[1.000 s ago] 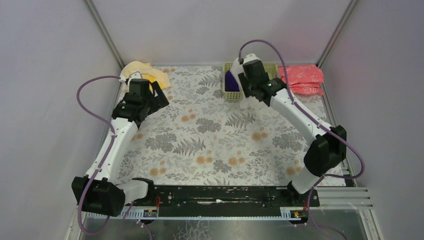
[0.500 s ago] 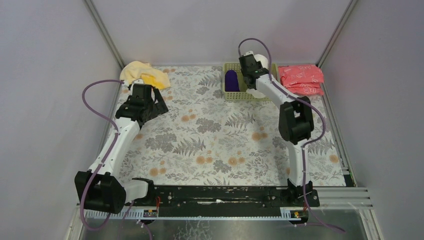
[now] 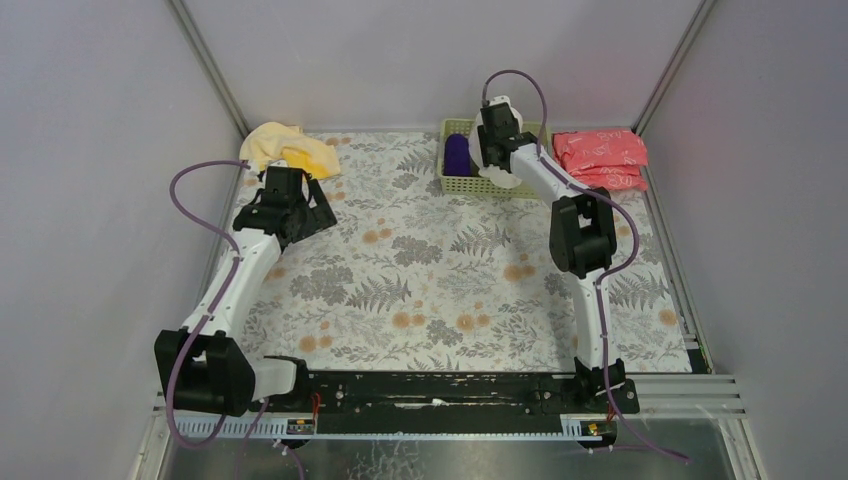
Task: Roll the towels
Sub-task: Place the towel in the bin.
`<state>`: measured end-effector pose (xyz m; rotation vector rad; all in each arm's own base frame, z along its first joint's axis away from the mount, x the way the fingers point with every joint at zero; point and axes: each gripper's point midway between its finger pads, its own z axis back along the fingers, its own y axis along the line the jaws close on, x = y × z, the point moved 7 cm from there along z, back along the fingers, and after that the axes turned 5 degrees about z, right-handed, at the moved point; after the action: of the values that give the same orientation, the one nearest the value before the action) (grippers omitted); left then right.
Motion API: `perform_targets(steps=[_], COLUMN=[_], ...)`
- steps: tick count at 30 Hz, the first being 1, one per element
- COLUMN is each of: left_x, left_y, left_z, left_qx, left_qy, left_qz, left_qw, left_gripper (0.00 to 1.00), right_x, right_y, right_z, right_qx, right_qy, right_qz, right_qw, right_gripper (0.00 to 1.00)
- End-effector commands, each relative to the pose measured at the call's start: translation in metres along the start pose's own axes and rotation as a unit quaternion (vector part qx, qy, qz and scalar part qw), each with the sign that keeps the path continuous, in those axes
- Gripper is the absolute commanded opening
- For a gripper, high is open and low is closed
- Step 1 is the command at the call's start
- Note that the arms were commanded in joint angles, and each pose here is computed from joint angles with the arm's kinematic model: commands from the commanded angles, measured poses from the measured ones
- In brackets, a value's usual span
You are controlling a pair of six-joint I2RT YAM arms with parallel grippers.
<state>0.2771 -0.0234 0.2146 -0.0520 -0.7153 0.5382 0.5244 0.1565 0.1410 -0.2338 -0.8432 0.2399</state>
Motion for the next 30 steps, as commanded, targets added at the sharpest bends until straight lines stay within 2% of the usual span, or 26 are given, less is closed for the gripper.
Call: perform_targets(steps=[1, 5, 11, 15, 20, 30], left_x=[-0.001, -0.002, 0.000, -0.001, 0.000, -0.002], left_y=[0.001, 0.001, 0.002, 0.003, 0.003, 0.005], left_z=[-0.005, -0.006, -0.004, -0.003, -0.004, -0.007], left_qx=[-0.003, -0.004, -0.006, -0.007, -0.005, 0.000], left_qy=[0.006, 0.011, 0.006, 0.007, 0.006, 0.010], left_qz=[-0.004, -0.006, -0.002, -0.002, -0.001, -0.002], left_qw=[1.000, 1.000, 1.000, 1.000, 1.000, 1.000], left_gripper=[1.00, 1.00, 1.00, 1.00, 1.00, 1.00], right_x=[-0.010, 0.006, 0.037, 0.046, 0.051, 0.036], right_y=[0.030, 0.007, -0.051, -0.067, -0.064, -0.026], right_z=[-0.030, -0.006, 0.045, 0.060, 0.056, 0.012], right_qx=[0.040, 0.016, -0.140, -0.190, -0.212, -0.240], right_qy=[-0.004, -0.021, -0.073, -0.090, -0.100, -0.068], right_qz=[-0.090, -0.074, -0.053, -0.063, -0.066, 0.010], right_qw=[0.995, 0.997, 0.986, 0.975, 0.970, 0.968], right_gripper=[0.22, 0.19, 0.18, 0.18, 0.17, 0.17])
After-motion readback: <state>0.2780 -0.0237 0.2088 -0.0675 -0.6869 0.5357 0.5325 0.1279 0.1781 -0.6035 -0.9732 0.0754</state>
